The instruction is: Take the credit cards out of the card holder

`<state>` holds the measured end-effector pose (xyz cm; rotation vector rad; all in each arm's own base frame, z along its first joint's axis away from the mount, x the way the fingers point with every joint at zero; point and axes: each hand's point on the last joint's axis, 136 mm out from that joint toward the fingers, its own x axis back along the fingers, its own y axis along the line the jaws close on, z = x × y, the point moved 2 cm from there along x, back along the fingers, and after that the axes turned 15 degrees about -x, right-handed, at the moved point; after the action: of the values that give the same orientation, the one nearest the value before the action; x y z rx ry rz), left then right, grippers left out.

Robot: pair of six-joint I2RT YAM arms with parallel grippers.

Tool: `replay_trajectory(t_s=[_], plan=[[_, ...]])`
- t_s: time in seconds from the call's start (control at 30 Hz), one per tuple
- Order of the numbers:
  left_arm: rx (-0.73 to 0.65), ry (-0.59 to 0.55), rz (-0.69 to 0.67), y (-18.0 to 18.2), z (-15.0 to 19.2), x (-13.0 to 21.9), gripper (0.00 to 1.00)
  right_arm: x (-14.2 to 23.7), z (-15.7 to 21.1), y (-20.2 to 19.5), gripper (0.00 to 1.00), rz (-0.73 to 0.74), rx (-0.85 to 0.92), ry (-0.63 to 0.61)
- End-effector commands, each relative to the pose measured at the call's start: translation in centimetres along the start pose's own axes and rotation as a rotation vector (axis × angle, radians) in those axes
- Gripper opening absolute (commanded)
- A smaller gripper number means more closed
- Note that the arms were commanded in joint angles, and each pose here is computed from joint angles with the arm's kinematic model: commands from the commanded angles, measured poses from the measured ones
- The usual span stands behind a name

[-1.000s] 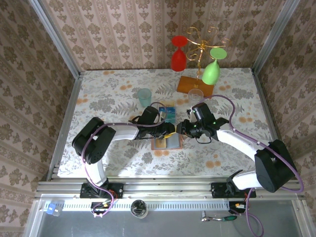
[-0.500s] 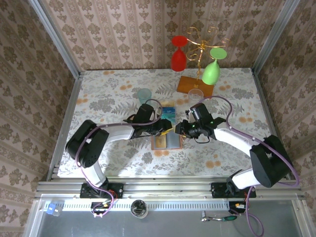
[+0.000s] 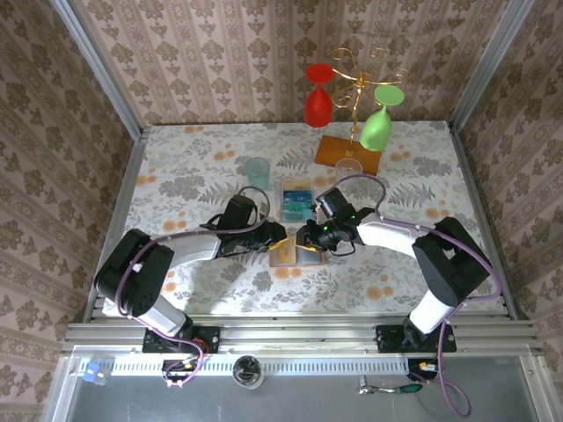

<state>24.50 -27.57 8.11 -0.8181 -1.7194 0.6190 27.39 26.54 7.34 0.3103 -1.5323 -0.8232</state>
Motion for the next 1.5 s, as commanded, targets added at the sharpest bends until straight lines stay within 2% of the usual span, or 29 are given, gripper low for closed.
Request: replay_trajectory(t_s=[0.0,0.43,0.6,0.9,1.47], plan=[[-0.012,0.006,-0.035,0.9,0.8,0.5,0.30,-0.9,0.0,0.5,0.25,-0.012,-0.001,0.024],[-0.006,0.032,-0.086,2.0,1.5,0.5,0.27,-2.7,0.2,-3.8,0.23,0.121,-0.031,0.024],[-0.014,0.047,-0.110,2.3,1.6,0.6,0.26,-2.2,0.1,-2.7,0.23,0.091,-0.020,0.022],[-0.024,0.067,-0.148,3.0,2.0,0.6,0.15,-1.1,-0.2,0.2,0.23,0.009,-0.005,0.022],[-0.005,0.109,-0.179,4.1,2.7,0.0,0.04,-2.4,-0.2,1.7,0.23,-0.023,0.003,0.061]])
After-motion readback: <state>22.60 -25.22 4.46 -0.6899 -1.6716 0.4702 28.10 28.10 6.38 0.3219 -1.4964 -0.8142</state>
